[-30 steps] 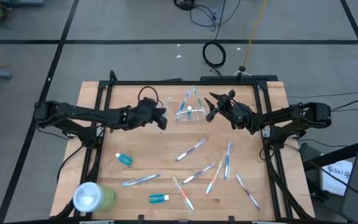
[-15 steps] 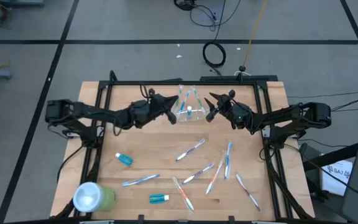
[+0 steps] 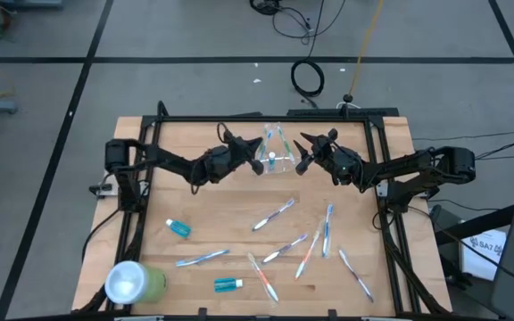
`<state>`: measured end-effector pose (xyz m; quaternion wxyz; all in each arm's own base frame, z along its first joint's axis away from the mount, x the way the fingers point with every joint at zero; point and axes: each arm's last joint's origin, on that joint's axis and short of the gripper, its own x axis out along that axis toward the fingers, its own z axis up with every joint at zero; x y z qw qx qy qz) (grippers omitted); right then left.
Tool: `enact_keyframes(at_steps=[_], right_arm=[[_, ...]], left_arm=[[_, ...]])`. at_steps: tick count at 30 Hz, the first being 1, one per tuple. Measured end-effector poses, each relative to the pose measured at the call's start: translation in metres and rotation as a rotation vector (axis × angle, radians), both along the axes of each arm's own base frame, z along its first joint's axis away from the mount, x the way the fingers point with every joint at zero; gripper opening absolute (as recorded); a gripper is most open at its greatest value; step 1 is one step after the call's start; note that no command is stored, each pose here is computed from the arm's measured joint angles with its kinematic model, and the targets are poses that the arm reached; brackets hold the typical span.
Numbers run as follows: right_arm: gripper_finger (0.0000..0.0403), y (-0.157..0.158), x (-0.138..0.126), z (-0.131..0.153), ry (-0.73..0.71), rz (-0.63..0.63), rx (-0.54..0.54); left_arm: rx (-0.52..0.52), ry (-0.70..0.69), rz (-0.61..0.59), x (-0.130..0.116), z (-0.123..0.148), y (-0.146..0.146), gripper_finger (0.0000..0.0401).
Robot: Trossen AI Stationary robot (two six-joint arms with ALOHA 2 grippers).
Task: Pick & Place toothbrushing station
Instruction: Put the green toothbrush into the left section of the transparent organizer
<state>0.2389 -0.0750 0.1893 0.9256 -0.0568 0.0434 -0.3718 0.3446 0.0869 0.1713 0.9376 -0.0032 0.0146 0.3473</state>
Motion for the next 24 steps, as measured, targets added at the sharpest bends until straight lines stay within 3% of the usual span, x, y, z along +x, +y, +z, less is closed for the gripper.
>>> enact_keyframes(at_steps=[5, 13, 24], right_arm=[[0.0155, 0.0, 0.0, 0.0, 0.0, -0.001, 0.0], [0.0155, 0.0, 0.0, -0.001, 0.008, 0.0, 0.002], [0.0155, 0.0, 0.0, -0.002, 0.022, 0.0, 0.006]], left_arm=[[-0.022, 0.038, -0.007, 0.001, -0.007, -0.002, 0.0002], [-0.038, 0.243, 0.022, -0.003, -0.025, -0.001, 0.0004], [-0.049, 0.25, 0.016, -0.003, -0.026, -0.002, 0.0031]])
